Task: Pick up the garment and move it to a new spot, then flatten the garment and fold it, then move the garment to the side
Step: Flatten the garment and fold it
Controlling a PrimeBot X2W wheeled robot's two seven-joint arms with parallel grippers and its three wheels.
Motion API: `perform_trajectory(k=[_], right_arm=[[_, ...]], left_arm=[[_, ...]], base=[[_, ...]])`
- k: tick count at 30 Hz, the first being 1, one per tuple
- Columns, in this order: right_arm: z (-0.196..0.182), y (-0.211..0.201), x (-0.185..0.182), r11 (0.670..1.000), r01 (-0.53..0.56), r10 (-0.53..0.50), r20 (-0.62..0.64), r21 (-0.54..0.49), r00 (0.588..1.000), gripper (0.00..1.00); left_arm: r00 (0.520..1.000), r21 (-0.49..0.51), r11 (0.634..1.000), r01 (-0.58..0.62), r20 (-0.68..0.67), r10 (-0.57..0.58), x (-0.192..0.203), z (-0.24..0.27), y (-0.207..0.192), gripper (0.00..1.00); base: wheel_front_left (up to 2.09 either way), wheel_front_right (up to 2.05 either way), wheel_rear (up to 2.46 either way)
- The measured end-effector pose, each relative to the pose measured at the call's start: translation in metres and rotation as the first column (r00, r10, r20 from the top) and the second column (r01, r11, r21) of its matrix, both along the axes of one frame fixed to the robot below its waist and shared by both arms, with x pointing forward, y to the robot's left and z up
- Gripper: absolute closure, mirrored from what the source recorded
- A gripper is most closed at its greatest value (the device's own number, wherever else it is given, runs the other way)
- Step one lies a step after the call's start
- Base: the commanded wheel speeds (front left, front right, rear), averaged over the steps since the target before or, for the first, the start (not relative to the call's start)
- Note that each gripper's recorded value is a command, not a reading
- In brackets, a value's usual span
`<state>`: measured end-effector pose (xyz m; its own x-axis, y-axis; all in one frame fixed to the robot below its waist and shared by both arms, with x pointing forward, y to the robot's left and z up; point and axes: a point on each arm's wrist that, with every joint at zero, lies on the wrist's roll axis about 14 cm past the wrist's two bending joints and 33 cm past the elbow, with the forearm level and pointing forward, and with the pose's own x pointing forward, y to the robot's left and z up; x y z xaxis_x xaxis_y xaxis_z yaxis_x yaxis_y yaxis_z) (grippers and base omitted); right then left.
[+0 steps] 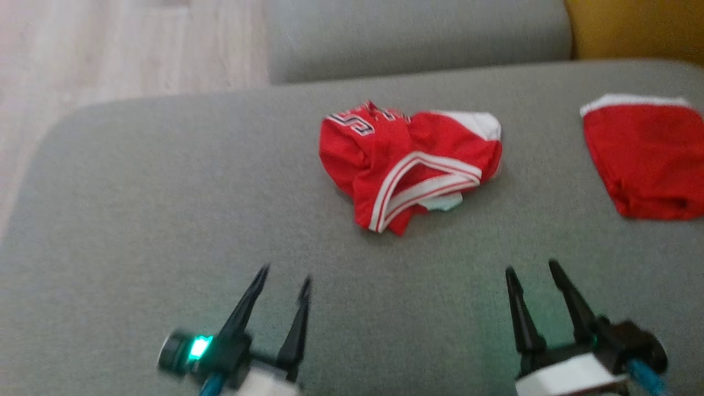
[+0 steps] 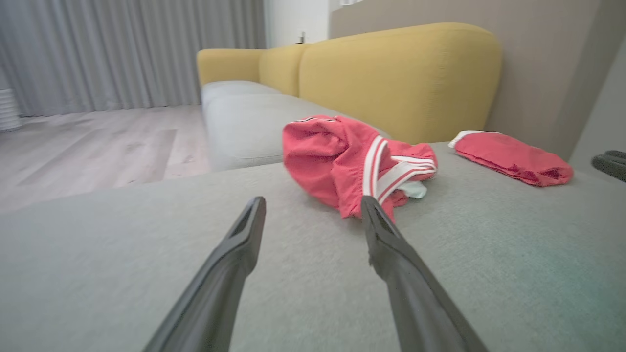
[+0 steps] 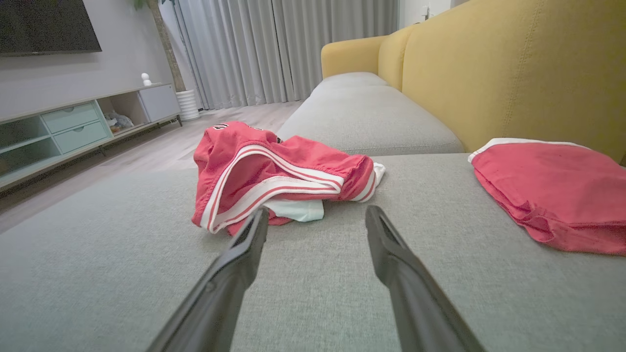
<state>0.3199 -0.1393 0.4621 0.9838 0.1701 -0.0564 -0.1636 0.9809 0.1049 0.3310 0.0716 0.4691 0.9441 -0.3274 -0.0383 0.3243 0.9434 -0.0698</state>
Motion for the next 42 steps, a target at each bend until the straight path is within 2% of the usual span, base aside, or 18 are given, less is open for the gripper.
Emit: perform_trajectory(k=[4, 9, 16, 17, 18, 20, 25, 28, 31, 34, 35, 36, 39, 42], right_arm=[[0.004, -0.002, 0.025, 1.000, 0.005, -0.005, 0.014, -0.002, 1.000, 0.00], [-0.010, -0.009, 0.050, 0.999, 0.022, -0.023, -0.023, -0.024, 0.999, 0.00], [-0.025, -0.035, 0.048, 0.994, 0.100, -0.103, -0.074, -0.049, 0.992, 0.00], [-0.027, -0.039, 0.047, 0.992, 0.112, -0.116, -0.079, -0.052, 0.990, 0.00], [-0.027, -0.043, 0.047, 0.991, 0.125, -0.129, -0.082, -0.053, 0.988, 0.00], [-0.027, -0.050, 0.046, 0.988, 0.145, -0.150, -0.085, -0.056, 0.985, 0.00], [-0.025, -0.057, 0.040, 0.984, 0.172, -0.176, -0.081, -0.055, 0.981, 0.00], [-0.017, -0.059, 0.037, 0.982, 0.185, -0.187, -0.062, -0.036, 0.980, 0.00], [-0.010, -0.058, 0.032, 0.982, 0.190, -0.190, -0.044, -0.016, 0.981, 0.00], [-0.006, -0.055, 0.023, 0.982, 0.191, -0.190, -0.038, 0.003, 0.981, 0.00], [-0.003, -0.055, 0.020, 0.981, 0.195, -0.195, -0.034, 0.011, 0.980, 0.00], [-0.003, -0.055, 0.020, 0.981, 0.195, -0.195, -0.034, 0.011, 0.980, 0.00], [0.007, -0.059, 0.009, 0.976, 0.217, -0.217, -0.006, 0.031, 0.976, 0.00], [0.014, -0.064, -0.004, 0.969, 0.242, -0.243, 0.015, 0.040, 0.970, 0.00]], left_arm=[[0.985, 0.046, 0.984, 0.174, 0.012, -0.175, 0.040, -0.002, -0.042, 0.00], [0.935, 0.105, 0.930, 0.353, -0.065, -0.347, 0.081, -0.036, -0.089, 0.00], [0.873, 0.108, 0.873, 0.477, -0.175, -0.455, 0.098, -0.080, -0.125, 0.00], [0.867, 0.103, 0.868, 0.486, -0.182, -0.464, 0.100, -0.083, -0.130, 0.05], [0.862, 0.098, 0.864, 0.494, -0.183, -0.472, 0.102, -0.084, -0.134, 0.51], [0.856, 0.084, 0.858, 0.506, -0.165, -0.489, 0.106, -0.080, -0.144, 1.00], [0.845, 0.054, 0.843, 0.535, -0.065, -0.531, 0.110, -0.049, -0.164, 1.00], [0.830, 0.002, 0.831, 0.557, 0.026, -0.556, 0.107, -0.014, -0.180, 1.00], [0.780, -0.079, 0.777, 0.624, 0.116, -0.615, 0.092, 0.027, -0.206, 1.00], [0.712, -0.098, 0.714, 0.693, 0.243, -0.658, 0.091, 0.082, -0.233, 1.00], [0.691, -0.085, 0.702, 0.707, 0.296, -0.659, 0.097, 0.106, -0.239, 1.00], [0.691, -0.085, 0.702, 0.707, 0.296, -0.659, 0.097, 0.106, -0.239, 1.00], [0.629, -0.052, 0.692, 0.720, 0.468, -0.620, 0.116, 0.195, -0.252, 1.00], [0.580, -0.057, 0.706, 0.706, 0.619, -0.530, 0.126, 0.289, -0.247, 1.00]], base=[[0.00, 0.00, 0.00], [0.00, 0.00, 0.00], [0.00, 0.00, 0.00], [0.00, 0.00, 0.00], [0.00, 0.00, 0.00], [0.00, 0.00, 0.00], [0.00, 0.00, 0.00], [0.00, 0.00, 0.00], [0.00, 0.00, 0.00], [0.00, 0.00, 0.00], [0.00, 0.00, 0.00], [0.00, 0.00, 0.00], [0.00, 0.00, 0.00], [0.00, 0.00, 0.00]])
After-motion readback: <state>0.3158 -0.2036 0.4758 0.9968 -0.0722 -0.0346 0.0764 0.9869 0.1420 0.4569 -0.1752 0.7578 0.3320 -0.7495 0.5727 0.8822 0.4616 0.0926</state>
